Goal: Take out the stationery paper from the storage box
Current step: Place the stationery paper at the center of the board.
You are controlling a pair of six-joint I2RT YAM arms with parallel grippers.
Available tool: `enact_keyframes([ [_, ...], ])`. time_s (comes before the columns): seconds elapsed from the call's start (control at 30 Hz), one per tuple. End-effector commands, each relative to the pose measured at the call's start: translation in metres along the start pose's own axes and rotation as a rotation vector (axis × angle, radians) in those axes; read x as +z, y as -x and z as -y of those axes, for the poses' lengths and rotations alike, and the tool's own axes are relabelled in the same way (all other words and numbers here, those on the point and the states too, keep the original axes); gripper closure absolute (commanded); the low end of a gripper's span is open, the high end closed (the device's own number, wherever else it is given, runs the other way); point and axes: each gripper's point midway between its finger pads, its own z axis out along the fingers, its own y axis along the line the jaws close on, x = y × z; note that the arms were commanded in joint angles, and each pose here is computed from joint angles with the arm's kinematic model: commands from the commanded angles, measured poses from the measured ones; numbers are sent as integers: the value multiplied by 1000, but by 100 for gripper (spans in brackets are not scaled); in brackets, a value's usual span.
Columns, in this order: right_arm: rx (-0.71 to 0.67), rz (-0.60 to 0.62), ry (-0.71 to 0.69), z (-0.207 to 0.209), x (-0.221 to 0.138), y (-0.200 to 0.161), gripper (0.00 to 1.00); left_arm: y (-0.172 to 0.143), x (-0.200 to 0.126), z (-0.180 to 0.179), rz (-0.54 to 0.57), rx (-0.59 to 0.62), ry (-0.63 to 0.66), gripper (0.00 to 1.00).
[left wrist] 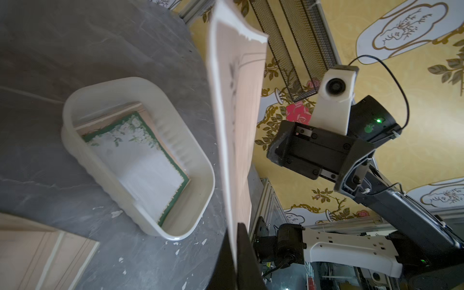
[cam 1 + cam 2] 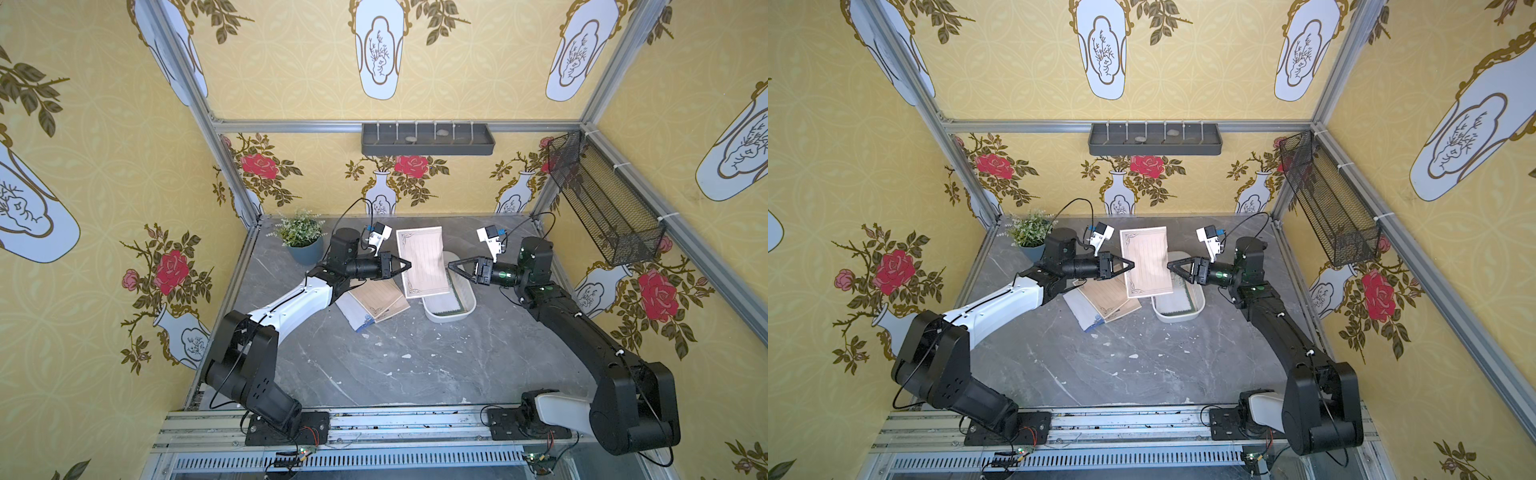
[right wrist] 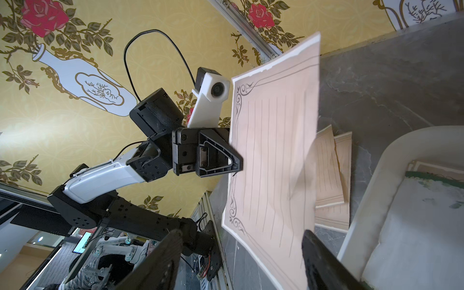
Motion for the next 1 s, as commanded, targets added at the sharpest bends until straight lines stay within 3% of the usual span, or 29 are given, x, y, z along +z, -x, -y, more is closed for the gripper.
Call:
enact_keyframes([
  [0.0,-8,5,-32,5,0,2,23,-5,-13,-40,33,-68,144,100],
  [0.2,10,4,-54,14,2,2,22,-10,-44,-92,94,-164,352,100],
  [0.27,16,1,-56,17,4,3,22,-10,-46,-99,91,-142,395,100],
  [0.63,40,-18,-87,29,10,-1,22,-7,-14,-167,40,-224,510,100],
  [0.8,55,-34,-193,50,11,-6,22,-13,-10,-188,32,-249,555,100],
  [0.97,117,-54,-409,97,9,-12,22,-22,-14,-201,18,-261,608,100],
])
